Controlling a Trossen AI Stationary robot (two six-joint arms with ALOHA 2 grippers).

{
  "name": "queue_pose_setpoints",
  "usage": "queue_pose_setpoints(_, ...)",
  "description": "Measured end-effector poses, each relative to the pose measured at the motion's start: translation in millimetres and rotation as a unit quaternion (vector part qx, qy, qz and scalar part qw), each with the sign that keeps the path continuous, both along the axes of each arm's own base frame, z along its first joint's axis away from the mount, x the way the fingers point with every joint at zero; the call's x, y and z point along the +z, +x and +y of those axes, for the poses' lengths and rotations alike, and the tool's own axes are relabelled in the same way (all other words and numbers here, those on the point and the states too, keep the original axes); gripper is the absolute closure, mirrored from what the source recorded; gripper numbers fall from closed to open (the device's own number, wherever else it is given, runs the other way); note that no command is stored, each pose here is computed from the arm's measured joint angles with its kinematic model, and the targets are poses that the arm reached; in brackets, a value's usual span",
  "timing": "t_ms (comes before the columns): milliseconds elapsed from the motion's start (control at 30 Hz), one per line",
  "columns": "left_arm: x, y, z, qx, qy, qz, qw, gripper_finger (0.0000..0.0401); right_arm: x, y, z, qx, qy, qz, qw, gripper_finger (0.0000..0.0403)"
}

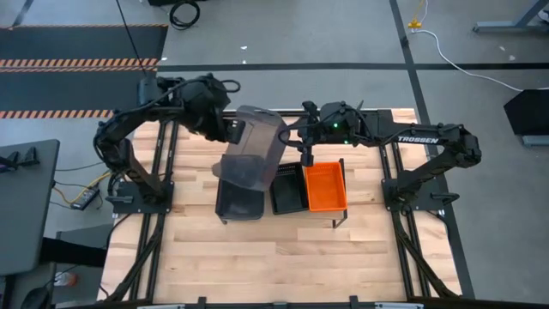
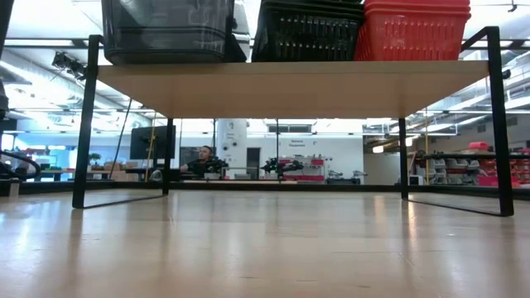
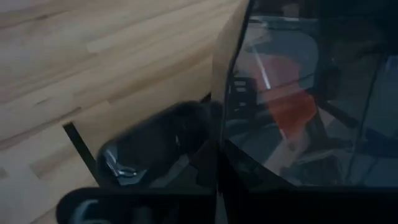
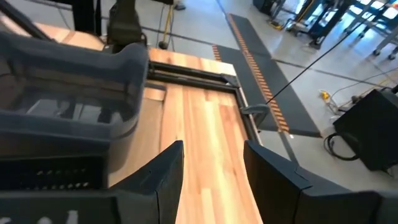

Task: Stack baskets on shelf by color
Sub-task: Stack the transparent black bin on top of the transparent black bins on the shelf

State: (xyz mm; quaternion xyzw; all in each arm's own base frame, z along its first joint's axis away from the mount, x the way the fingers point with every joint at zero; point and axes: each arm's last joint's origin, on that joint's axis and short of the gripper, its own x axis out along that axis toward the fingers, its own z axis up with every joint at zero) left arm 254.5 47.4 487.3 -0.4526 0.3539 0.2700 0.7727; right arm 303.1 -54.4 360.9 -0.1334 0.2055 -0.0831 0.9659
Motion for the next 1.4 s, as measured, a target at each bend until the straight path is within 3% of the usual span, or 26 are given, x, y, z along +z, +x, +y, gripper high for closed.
queue_pose_setpoints(300,-3,9,-30,0.001,0.014,0.007,1.0,0.0393,-2,1,12,0.022,-0.006,0.014,1.0,0.0228)
queue_pose_setpoints(567,-8,16,-63,0.028,-0.029,0.007,0.999,0.0393,-2,1,12,0.033,-0.029,0.019,0.999,0.0228)
queue_pose_setpoints(900,-12,21,-76,0.063,-0.063,0.009,0.996,0.0393,-1,-2,17,0.047,-0.046,0.026,0.998,0.0228)
queue_pose_setpoints(1133,-15,27,-73,0.06,-0.047,0.015,0.997,0.0393,34,-34,44,0.109,-0.119,-0.031,0.986,0.0228)
queue_pose_setpoints(1400,-18,31,-65,0.051,-0.014,0.022,0.998,0.0393,73,-87,81,0.178,-0.122,-0.132,0.968,0.0228)
